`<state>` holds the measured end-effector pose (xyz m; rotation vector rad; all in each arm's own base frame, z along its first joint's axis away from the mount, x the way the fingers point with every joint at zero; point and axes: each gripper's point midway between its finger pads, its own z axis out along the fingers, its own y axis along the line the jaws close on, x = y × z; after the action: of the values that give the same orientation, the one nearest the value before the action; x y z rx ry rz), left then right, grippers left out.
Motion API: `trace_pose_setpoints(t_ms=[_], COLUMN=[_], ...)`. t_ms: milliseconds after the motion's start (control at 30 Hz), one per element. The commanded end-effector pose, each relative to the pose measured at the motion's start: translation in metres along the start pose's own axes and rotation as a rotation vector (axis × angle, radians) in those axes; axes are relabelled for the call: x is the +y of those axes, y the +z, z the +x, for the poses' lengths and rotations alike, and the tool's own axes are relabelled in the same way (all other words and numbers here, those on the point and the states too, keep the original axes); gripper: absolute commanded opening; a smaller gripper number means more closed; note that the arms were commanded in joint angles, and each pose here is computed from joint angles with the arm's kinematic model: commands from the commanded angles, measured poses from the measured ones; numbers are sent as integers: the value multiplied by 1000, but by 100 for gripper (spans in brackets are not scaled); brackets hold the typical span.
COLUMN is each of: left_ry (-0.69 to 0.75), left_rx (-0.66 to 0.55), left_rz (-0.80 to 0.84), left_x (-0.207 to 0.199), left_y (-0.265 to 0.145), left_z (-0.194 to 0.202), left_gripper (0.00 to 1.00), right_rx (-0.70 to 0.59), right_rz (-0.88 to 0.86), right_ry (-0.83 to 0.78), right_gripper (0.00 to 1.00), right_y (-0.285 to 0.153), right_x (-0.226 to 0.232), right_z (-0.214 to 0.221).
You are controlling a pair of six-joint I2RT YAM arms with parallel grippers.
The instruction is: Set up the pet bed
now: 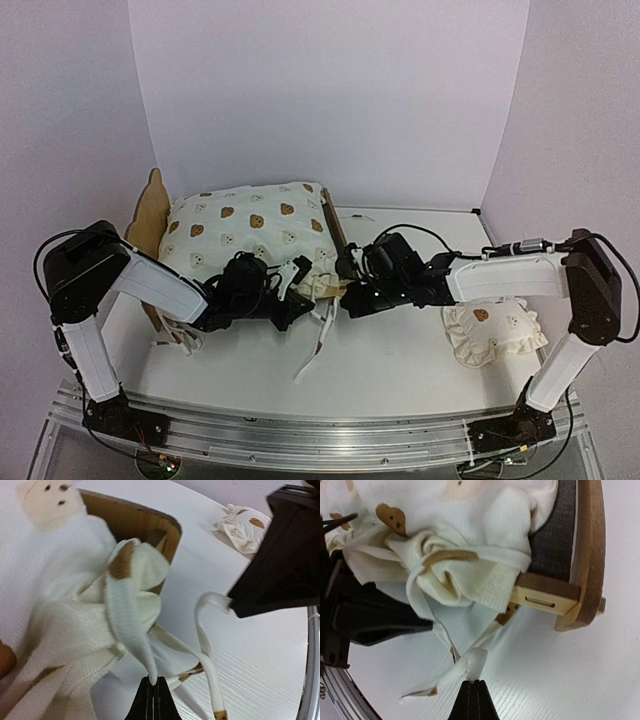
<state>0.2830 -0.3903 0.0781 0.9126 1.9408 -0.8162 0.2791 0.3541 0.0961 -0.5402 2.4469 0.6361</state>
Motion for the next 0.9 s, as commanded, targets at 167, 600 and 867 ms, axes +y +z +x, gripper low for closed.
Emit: trace_pose_setpoints(t_ms=[167,600,867], left_ry=[97,289,607], left_rx=[-42,52,45], left_rz=[243,304,348], left_x=[-41,-38,-28], left_y=[-32,-42,-82], left_z=[-48,-35,-33], left_gripper=[0,15,36], right_rx=[-104,-117,-105], right_rz=[-291,-380,-383], right_ry=[20,74,95], right_gripper=[0,0,0], right_y=[23,60,68], right_x=[47,46,36], right_z=[-54,-52,-47])
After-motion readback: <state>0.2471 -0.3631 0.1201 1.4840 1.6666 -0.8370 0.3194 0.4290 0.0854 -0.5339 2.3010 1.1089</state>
